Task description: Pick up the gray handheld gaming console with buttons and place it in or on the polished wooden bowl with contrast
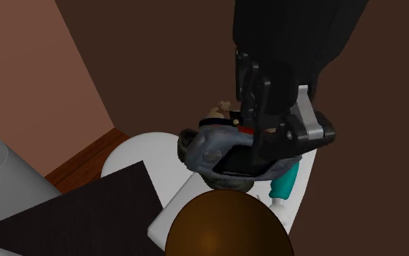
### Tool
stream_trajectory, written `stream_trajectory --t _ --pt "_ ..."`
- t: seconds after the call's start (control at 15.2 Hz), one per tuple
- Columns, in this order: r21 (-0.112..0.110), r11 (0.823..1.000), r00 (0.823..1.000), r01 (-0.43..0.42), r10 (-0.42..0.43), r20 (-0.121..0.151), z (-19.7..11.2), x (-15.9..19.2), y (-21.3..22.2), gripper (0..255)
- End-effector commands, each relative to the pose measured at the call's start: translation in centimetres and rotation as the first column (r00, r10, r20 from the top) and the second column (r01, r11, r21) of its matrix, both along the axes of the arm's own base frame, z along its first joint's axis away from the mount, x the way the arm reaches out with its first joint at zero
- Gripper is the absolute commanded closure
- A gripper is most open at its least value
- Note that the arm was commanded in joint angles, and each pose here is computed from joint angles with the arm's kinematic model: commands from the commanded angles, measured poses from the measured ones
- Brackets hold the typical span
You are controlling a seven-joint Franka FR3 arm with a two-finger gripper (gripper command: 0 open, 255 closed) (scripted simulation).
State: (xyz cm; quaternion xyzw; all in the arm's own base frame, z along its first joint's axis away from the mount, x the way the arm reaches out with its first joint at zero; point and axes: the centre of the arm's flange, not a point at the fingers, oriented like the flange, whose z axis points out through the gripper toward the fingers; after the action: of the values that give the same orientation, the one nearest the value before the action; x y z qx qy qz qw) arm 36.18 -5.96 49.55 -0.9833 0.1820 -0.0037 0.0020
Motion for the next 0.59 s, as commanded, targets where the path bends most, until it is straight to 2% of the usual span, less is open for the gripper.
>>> stream_trajectory --t 0.0,0.26,0.53 --pt "0.001 1.0 1.0 -0.001 0.001 0.0 -0.2 -2.0 -1.5 255" --pt "0.001 1.0 1.0 -0.001 0.001 0.0 0.0 -6.4 -5.2 255" --pt "0.001 1.0 1.0 -0.001 0.001 0.0 -2.1 -6.4 -5.2 255"
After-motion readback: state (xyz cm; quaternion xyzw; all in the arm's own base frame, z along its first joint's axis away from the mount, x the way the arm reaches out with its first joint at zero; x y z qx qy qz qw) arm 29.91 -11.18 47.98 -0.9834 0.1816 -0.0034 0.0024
